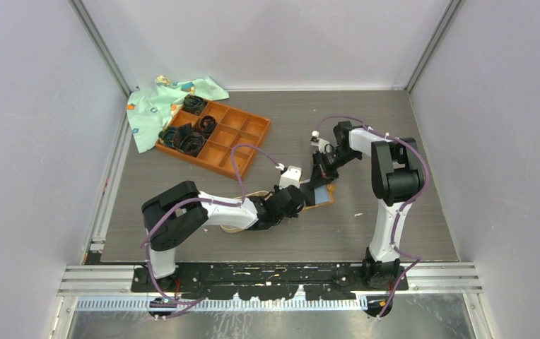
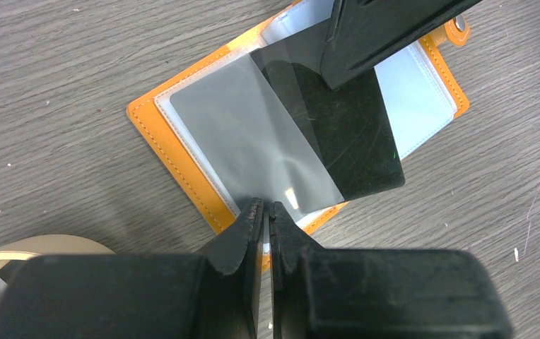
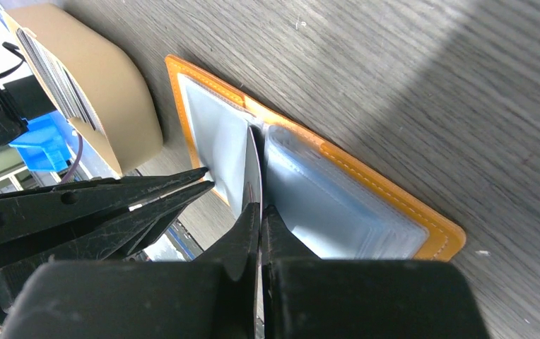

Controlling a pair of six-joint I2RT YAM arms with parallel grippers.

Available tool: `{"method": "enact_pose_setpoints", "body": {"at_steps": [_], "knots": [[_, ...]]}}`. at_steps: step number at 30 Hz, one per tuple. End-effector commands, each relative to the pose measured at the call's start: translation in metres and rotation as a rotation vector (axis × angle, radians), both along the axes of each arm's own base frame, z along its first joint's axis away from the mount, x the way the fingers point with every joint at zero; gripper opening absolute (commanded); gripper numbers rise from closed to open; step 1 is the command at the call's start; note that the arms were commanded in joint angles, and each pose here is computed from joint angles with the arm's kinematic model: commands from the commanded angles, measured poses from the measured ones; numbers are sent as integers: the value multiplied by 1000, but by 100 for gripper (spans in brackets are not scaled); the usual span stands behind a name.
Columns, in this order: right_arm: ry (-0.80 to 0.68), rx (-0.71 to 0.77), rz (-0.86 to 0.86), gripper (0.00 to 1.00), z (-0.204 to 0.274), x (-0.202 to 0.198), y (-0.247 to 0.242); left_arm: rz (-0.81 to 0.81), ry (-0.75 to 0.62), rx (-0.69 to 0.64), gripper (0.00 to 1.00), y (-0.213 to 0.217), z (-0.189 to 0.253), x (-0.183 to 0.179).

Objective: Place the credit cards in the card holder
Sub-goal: Insert the credit card into the card holder.

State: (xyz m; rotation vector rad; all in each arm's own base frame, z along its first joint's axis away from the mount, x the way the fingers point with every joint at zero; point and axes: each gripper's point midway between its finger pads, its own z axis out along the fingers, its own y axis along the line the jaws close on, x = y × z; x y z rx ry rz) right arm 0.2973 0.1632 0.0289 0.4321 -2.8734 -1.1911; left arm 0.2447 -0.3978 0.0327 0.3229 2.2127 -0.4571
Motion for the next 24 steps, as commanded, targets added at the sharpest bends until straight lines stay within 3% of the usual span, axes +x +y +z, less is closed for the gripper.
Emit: {"method": "enact_pose_setpoints", "body": {"at_steps": [1, 20, 24], "knots": [[5, -72, 16, 5, -11, 1, -3, 6, -12, -6, 8, -5, 5, 3], [43, -48, 42, 7, -12, -3, 8, 6, -12, -7, 7, -6, 6, 3], [28, -74, 45, 7, -14, -1, 5, 5, -18, -15, 11, -5, 12, 3]]}}
